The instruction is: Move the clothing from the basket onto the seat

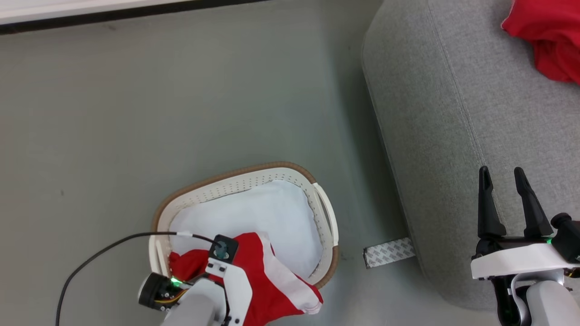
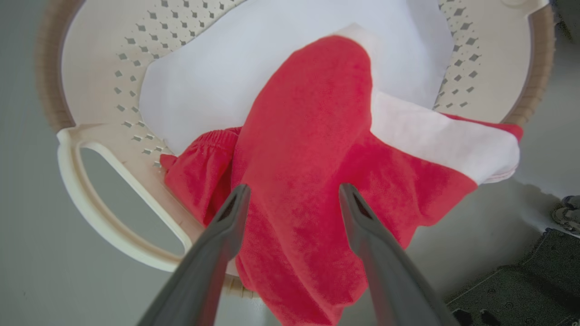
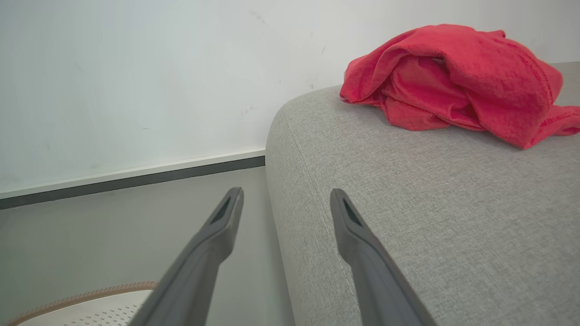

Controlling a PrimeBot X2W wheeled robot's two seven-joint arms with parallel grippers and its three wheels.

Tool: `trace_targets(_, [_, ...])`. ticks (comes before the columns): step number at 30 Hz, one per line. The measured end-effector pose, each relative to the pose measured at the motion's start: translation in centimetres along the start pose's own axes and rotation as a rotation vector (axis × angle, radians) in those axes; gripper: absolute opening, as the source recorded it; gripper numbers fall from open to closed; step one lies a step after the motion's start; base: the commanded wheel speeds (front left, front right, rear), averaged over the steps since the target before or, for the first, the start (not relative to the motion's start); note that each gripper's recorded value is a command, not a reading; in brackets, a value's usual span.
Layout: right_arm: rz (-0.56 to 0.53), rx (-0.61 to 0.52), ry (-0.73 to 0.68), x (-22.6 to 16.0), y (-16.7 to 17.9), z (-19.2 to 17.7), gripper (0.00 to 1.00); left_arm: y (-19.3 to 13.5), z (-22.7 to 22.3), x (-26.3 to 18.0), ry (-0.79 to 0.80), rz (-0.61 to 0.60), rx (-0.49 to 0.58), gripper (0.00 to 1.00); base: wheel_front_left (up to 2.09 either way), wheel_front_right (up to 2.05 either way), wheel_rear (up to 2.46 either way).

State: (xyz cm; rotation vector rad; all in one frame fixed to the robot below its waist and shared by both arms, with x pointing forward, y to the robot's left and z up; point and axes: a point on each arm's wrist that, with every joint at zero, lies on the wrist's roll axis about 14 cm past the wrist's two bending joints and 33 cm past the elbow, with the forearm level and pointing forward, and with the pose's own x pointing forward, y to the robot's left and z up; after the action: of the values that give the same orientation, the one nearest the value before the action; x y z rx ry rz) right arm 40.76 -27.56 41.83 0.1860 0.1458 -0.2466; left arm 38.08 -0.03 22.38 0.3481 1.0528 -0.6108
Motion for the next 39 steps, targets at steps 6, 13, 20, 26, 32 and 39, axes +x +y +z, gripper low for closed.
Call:
trace_targets(6, [-0.03,0.013,0.011,0.1,-1.0,-0.4,1.0,-0.2,-0.5,1.4,0.051,-0.005,0.049,1.0,0.0,0.0,0.0])
trace_targets(13, [-0.05,0.02,0.01,0.2,-1.6,-0.3,1.0,0.6,-1.8,2.1,0.11,0.012,0.079,1.0,0.0,0.0,0.0])
trace_targets(20, [-0.075,0.015,0.018,0.5,-2.4,-0.7,1.0,0.7,-3.1,3.0,0.174,-0.002,0.086,1.0,0.0,0.0,0.0])
trace_targets(26, [-0.083,0.001,0.025,1.4,-2.8,-1.0,1.0,0.4,-3.8,4.1,0.206,-0.026,0.095,0.15,0.0,0.0,0.0])
trace_targets(32, [-0.087,0.003,0.022,1.3,-2.9,-0.9,1.0,-0.5,-1.9,4.1,0.124,-0.063,0.059,0.0,0.0,0.0,0.0])
trace_targets(39, [-0.078,0.005,-0.007,0.1,-2.6,0.3,1.0,0.1,4.9,1.3,-0.149,-0.05,-0.061,0.0,0.0,0.0,0.0])
